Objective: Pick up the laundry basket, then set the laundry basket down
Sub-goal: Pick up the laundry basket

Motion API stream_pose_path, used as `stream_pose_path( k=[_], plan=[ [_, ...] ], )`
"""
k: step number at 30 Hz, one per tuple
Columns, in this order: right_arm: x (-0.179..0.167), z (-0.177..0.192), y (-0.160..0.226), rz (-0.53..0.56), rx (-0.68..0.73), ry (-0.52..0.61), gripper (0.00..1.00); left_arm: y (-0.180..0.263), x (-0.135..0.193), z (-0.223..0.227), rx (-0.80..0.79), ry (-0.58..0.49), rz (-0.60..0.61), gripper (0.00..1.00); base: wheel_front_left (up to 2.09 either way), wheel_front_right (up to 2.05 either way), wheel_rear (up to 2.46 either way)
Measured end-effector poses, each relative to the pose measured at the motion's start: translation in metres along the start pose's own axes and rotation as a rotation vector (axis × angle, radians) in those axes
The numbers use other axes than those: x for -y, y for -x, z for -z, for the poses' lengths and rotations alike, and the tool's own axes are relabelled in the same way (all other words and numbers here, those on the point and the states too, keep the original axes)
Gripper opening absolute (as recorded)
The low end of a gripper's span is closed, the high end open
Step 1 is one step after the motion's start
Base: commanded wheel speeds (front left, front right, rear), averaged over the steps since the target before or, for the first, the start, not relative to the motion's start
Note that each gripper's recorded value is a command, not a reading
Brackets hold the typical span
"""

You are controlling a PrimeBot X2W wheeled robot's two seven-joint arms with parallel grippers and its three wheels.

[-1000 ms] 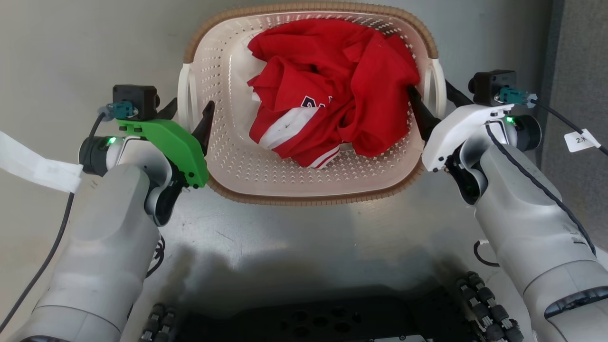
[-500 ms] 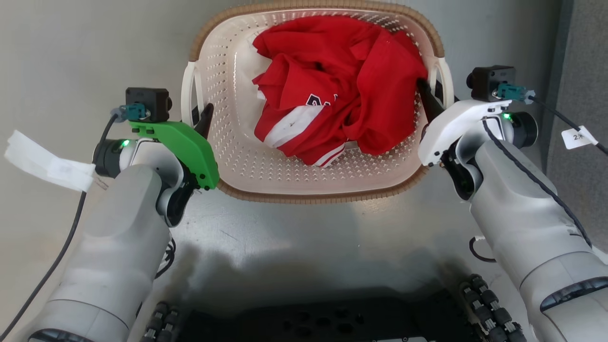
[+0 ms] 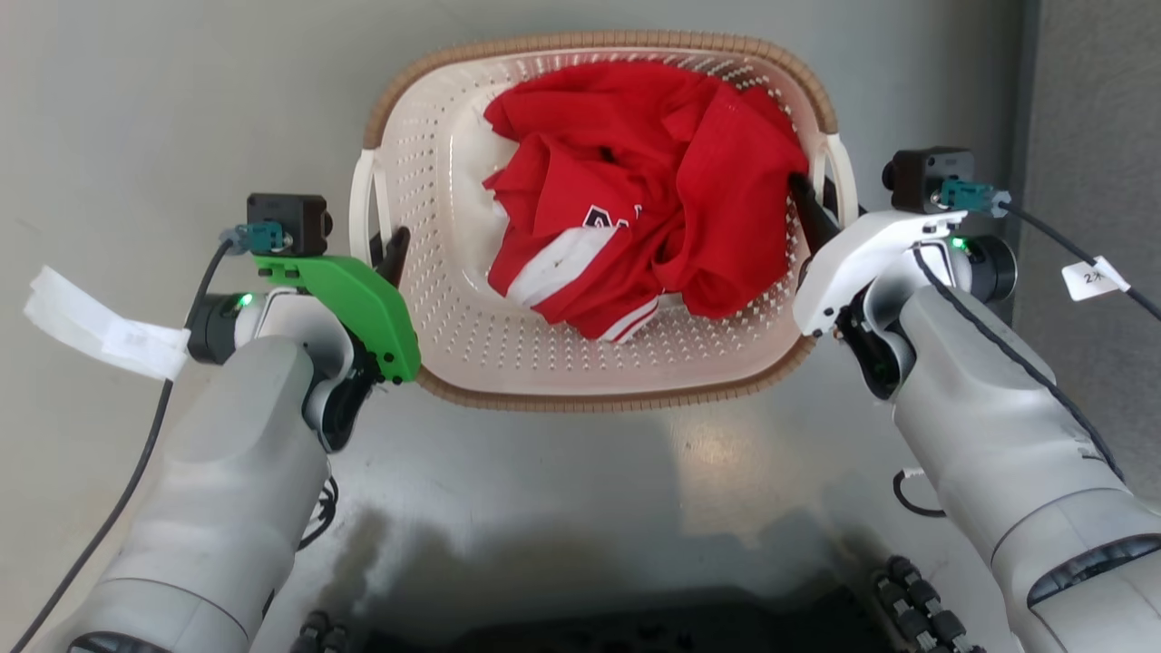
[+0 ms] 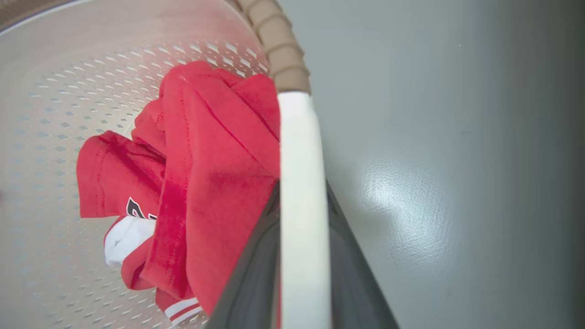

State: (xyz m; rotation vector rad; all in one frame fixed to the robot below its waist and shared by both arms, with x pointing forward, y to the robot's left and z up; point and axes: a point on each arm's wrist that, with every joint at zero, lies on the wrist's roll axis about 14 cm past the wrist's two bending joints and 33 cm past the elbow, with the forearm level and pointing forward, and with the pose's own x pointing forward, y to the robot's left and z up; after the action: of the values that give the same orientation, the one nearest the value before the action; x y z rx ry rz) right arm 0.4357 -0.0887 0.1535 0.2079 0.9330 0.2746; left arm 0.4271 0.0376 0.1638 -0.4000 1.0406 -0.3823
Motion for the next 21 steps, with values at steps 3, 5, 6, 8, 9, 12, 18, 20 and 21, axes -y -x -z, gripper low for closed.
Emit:
stream_pose_path(
  k=[3, 5, 6, 8, 9, 12, 18, 20, 21],
  plan=[
    [-0.004, -0.009, 0.008, -0.005, 0.019, 0.000, 0.00, 0.007, 0.006, -0.006, 0.014, -0.006, 0.004, 0.00, 0.00, 0.00, 0.00],
    [-0.007, -0.016, 0.014, -0.007, 0.036, -0.005, 0.00, 0.013, 0.010, -0.012, 0.030, 0.005, 0.005, 0.00, 0.00, 0.00, 0.00],
    [-0.009, -0.019, 0.016, -0.009, 0.043, -0.004, 0.00, 0.015, 0.011, -0.014, 0.034, 0.011, 0.005, 0.00, 0.00, 0.00, 0.00],
    [-0.013, -0.023, 0.023, -0.016, 0.051, 0.002, 0.00, 0.022, 0.014, -0.014, 0.035, 0.014, 0.003, 0.00, 0.00, 0.00, 0.00],
    [-0.015, -0.024, 0.027, -0.019, 0.052, 0.002, 0.00, 0.025, 0.015, -0.013, 0.028, 0.013, 0.001, 0.00, 0.00, 0.00, 0.00],
    [-0.020, -0.026, 0.038, -0.024, 0.044, -0.003, 0.00, 0.035, 0.020, -0.010, 0.013, 0.012, -0.001, 0.00, 0.00, 0.00, 0.00],
    [-0.028, -0.036, 0.058, -0.033, 0.040, 0.001, 0.00, 0.053, 0.033, -0.014, 0.015, 0.012, 0.009, 0.00, 0.00, 0.00, 0.00],
    [-0.031, -0.039, 0.065, -0.035, 0.042, 0.001, 0.00, 0.060, 0.037, -0.015, 0.017, 0.000, 0.011, 0.00, 0.00, 0.00, 0.00],
    [-0.032, -0.040, 0.068, -0.036, 0.041, 0.001, 0.00, 0.063, 0.039, -0.015, 0.015, -0.005, 0.012, 0.00, 0.00, 0.00, 0.00]
  ],
)
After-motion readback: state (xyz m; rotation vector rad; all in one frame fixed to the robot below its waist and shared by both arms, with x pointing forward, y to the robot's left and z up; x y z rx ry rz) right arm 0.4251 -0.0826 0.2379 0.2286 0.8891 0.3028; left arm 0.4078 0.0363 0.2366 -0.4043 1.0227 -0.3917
